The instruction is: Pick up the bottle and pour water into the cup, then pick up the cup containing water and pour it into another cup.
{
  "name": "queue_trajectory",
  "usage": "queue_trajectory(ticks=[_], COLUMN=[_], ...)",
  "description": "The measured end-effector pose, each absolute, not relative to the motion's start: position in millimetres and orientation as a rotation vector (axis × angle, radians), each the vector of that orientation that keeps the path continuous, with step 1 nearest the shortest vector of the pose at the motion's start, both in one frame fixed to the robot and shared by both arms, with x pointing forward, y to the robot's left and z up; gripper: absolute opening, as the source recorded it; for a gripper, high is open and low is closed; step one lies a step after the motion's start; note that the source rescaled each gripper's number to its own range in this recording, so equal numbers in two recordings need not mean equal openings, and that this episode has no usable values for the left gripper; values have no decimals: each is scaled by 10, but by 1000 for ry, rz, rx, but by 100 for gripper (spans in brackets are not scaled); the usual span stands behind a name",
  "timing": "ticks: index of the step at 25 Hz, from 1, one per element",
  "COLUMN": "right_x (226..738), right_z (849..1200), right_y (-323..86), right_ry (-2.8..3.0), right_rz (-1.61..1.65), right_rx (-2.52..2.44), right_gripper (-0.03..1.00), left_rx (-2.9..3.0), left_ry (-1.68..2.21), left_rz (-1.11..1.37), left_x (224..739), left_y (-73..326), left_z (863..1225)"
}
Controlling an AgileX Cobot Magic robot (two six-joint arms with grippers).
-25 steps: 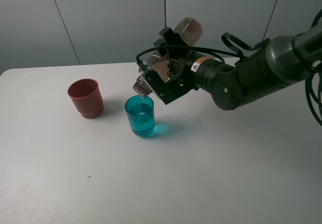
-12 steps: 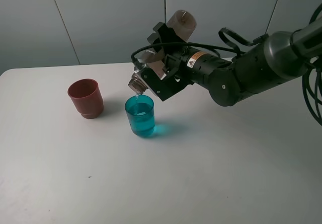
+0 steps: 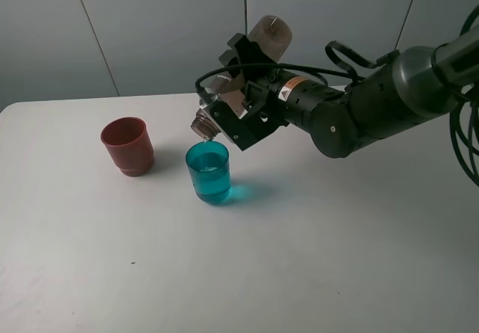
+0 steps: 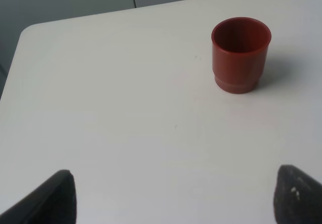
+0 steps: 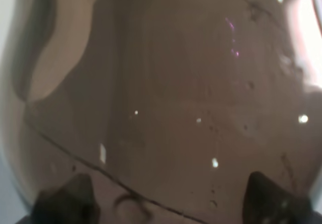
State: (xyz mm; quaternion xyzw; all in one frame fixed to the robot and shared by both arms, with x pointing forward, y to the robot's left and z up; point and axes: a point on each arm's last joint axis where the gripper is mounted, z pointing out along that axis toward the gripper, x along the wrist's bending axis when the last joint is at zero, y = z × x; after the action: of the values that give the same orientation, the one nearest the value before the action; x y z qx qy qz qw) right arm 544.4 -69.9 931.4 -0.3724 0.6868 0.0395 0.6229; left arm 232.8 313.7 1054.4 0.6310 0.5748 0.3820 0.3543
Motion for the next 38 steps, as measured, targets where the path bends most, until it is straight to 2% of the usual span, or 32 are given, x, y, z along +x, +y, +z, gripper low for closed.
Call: queue_trajectory(ticks=[18,25,32,38], right_x=[5447,5416,5286,5570], right_z=[9297,9335,9694,9738], right_y=[-711,-738,-805,-1274], right_ry=[1619,1835,2050,2039], right_rz=[111,354,729,1080], right_rx=[-819,-530,-121,677], right_gripper=[3,3,3,3], left_rx=[1631,1631,1629,1629], left_ry=[1486,1486,1487,1487], left_rz=[987,987,986,986], left_x=[2328,2328,2328,2328], left_y=[3137,3137,3137,3137], left_z=[10544,10544,10544,10544])
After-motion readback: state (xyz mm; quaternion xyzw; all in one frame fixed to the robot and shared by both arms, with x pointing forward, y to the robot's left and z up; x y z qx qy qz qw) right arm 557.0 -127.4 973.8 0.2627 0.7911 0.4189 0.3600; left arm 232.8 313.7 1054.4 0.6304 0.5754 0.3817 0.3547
